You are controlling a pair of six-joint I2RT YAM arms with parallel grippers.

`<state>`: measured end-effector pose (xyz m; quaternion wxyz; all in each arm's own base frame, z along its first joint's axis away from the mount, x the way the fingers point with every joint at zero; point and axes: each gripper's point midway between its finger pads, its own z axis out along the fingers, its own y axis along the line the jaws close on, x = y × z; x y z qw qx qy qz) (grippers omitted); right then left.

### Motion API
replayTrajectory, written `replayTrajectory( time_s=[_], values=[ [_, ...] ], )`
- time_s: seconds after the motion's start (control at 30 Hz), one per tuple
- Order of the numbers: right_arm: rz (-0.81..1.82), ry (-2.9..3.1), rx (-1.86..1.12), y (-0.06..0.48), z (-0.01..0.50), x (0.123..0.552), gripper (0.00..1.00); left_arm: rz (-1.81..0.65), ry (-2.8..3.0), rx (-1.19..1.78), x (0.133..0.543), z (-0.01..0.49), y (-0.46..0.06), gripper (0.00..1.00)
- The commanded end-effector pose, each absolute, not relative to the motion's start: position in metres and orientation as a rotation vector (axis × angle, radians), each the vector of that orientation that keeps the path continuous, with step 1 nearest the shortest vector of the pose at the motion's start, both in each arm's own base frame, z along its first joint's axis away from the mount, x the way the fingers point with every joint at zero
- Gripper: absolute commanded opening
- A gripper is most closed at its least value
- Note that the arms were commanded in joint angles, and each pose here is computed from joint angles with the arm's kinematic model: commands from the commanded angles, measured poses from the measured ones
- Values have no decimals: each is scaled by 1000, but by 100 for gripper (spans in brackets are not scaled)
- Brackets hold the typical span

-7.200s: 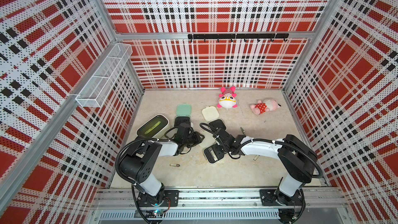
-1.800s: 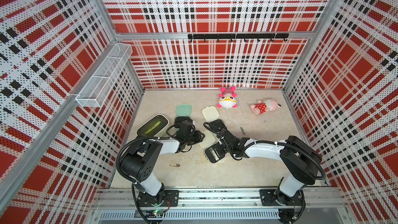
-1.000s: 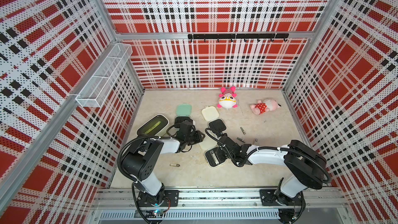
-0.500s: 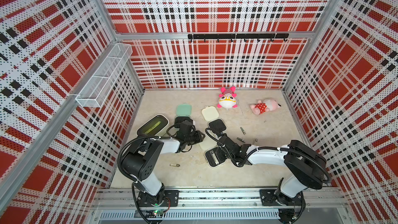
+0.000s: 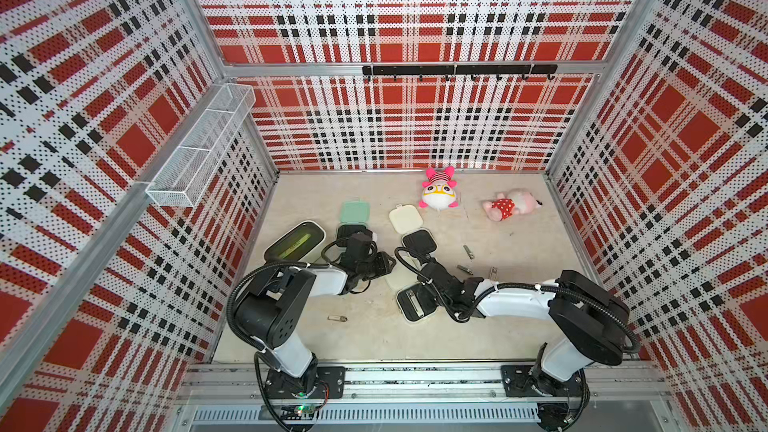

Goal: Organize nail clipper sets
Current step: Place the nail clipper in the storage box.

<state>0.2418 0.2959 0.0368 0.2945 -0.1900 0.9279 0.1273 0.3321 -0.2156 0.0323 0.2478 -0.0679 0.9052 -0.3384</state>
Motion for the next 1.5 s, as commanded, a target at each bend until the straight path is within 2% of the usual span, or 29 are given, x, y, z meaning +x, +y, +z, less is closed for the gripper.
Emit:
replayTrajectory(
  time_s=[0.0, 0.2, 0.47, 0.87, 1.2, 1.47],
  values=[
    [311, 2450, -478, 295, 48, 246, 26, -922, 2482, -184, 329, 27, -214, 35],
    [281, 2428, -449, 290, 57, 251, 28, -921, 2483, -184, 328, 27, -214, 35],
    [304, 2399, -408, 292, 72, 257, 38, -924, 2482, -182, 329, 27, -215, 35],
    [448, 2476, -351, 286, 60, 257, 45, -924, 2481, -183, 329, 27, -214, 35],
    [422, 2502, -322, 280, 49, 259, 46, -922, 2484, -182, 328, 27, -214, 34],
    [409, 2503, -286, 274, 47, 263, 43, -925, 2484, -183, 328, 27, -214, 34]
  ],
)
